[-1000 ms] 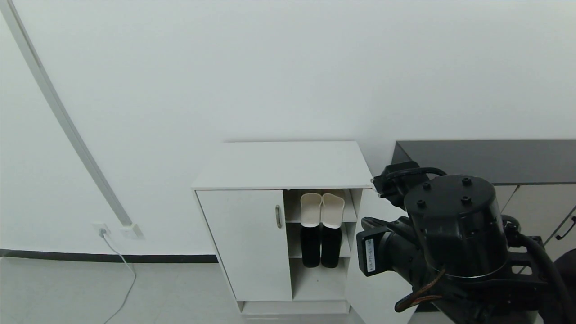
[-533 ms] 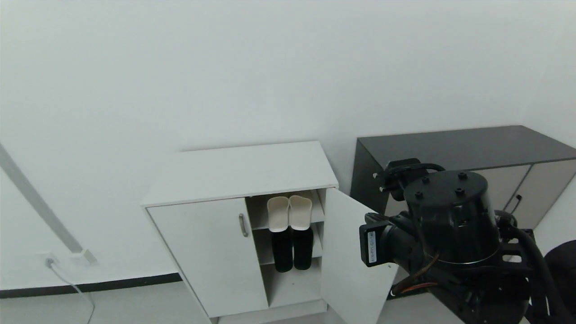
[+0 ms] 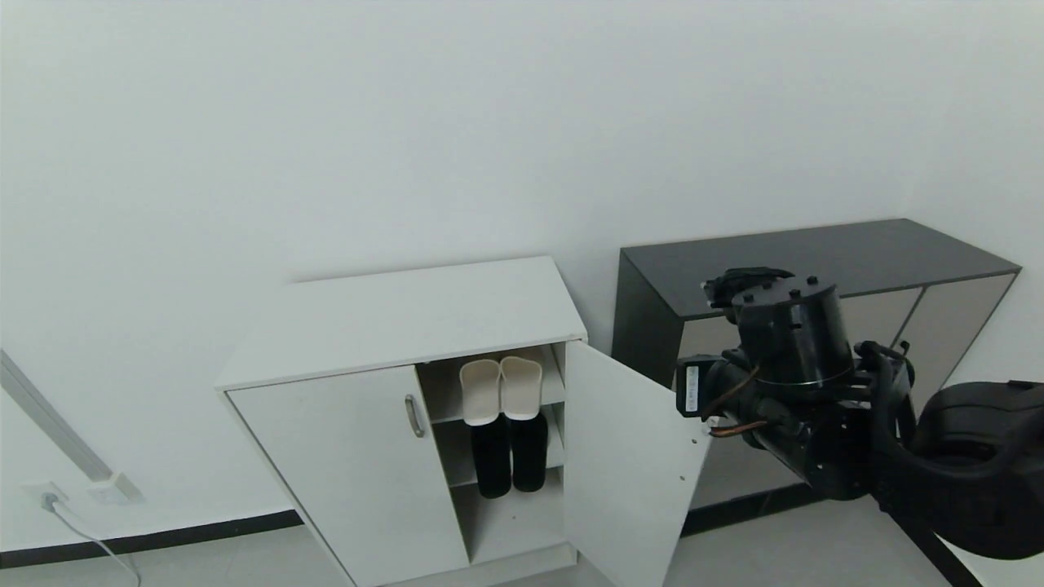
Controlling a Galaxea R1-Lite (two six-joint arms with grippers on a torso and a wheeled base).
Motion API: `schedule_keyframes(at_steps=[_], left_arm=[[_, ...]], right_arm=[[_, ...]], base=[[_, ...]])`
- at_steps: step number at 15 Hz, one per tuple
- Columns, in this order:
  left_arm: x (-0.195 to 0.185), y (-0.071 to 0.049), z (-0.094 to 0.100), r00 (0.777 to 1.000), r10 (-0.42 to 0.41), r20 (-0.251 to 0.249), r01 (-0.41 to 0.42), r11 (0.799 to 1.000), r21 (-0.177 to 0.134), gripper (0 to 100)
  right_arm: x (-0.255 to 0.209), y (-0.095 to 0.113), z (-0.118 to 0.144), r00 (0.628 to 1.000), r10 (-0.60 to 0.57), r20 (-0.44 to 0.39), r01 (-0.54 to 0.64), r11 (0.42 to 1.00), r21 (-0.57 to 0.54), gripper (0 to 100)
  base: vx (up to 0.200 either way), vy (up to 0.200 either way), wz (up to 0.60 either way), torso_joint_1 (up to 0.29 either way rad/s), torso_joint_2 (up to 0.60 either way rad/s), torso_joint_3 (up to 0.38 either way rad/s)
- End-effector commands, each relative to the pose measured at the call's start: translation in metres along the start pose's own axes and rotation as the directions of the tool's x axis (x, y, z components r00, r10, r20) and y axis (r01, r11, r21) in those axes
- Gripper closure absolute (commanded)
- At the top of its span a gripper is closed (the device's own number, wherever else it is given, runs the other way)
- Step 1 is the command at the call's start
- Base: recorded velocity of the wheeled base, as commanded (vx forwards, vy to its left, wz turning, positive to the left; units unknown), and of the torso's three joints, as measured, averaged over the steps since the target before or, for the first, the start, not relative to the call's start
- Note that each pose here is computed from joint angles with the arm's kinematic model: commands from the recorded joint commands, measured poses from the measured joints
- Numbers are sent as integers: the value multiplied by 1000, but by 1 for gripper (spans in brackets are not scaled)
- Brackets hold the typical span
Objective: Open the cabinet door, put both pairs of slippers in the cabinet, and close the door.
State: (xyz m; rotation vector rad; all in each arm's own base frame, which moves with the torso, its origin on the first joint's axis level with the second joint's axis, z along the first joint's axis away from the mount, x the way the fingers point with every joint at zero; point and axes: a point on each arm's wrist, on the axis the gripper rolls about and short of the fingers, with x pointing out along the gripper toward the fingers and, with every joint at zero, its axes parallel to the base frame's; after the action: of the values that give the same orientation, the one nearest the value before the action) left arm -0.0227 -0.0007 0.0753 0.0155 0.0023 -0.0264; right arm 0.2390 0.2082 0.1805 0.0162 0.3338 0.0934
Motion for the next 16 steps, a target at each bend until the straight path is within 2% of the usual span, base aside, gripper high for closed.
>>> schedule_keyframes(at_steps=[1,5,8,16], left_arm=[[0,0,0,1000,0,-1,0,1000,0,100],[0,0,0,1000,0,-1,0,1000,0,100],[0,0,0,1000,0,1,0,1000,0,100],[0,0,0,1000,0,-1,0,1000,0,100]], right_arm=[[15,-4,-5,999,-25,-25,25,1000,-5,100],[32,-8,-9,998,-51,-33,51,999,2,100],[60,-18,-15,995,-74,-65,75,997,12,100],[135,-51,-31,992,-104,-75,111,990,89,100]], base=[[-200,0,0,7,2,2],[-200,0,0,6,5,-1],[0,0,0,0,0,0],[0,0,0,0,0,0]])
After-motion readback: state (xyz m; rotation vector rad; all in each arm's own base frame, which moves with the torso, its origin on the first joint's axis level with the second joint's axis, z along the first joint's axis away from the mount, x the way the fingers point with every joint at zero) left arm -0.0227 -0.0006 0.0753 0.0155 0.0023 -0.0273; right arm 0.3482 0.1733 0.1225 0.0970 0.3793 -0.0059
